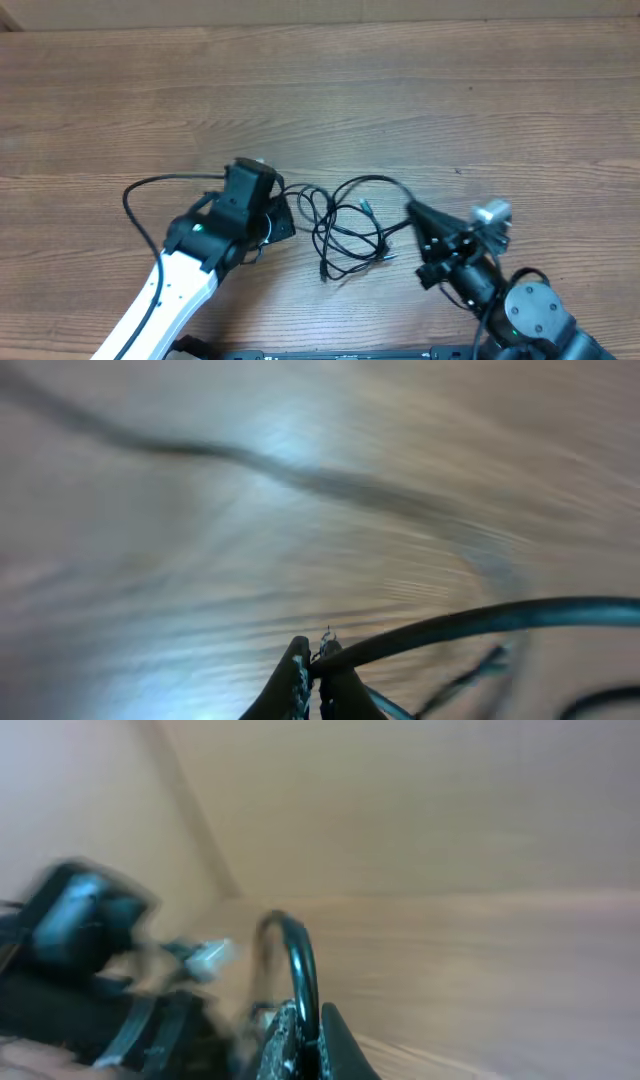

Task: Untangle cables

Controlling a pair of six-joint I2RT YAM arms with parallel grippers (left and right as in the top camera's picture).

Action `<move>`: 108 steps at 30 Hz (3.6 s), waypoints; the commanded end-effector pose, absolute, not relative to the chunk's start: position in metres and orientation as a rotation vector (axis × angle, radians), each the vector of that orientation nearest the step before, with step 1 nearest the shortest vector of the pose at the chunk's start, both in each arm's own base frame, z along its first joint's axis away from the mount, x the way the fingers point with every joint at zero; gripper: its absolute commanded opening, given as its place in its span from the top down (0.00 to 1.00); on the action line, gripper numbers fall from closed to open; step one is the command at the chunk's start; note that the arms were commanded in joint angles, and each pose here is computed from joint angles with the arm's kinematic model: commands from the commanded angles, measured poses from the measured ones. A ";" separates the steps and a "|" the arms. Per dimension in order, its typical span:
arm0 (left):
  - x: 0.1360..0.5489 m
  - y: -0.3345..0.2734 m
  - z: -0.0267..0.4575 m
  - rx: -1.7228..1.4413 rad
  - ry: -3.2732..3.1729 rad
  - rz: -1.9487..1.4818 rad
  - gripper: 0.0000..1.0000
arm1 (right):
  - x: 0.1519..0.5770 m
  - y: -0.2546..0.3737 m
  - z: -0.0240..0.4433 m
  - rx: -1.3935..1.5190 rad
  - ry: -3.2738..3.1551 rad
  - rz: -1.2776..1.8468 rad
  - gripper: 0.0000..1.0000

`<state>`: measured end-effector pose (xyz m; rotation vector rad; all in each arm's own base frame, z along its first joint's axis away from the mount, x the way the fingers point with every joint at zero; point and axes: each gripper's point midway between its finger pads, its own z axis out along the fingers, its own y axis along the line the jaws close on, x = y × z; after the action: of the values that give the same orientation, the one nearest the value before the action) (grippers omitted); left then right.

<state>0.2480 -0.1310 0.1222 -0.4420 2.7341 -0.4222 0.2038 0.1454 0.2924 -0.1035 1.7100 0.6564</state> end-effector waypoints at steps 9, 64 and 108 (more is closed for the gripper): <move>0.239 -0.055 0.103 -1.074 2.644 -0.074 0.96 | 0.210 0.032 0.266 0.516 1.690 0.278 0.96; 0.186 -0.194 0.306 0.501 2.051 -1.497 0.96 | 0.231 0.249 0.099 -0.045 2.438 0.690 0.74; 0.254 -0.177 0.186 -0.191 2.606 -1.303 0.00 | 0.188 0.207 0.317 -0.393 1.849 0.834 0.96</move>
<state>0.2590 -0.1621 0.1747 -0.2978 2.6217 -1.1447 0.1857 0.2101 0.3127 -0.4029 1.8618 0.8554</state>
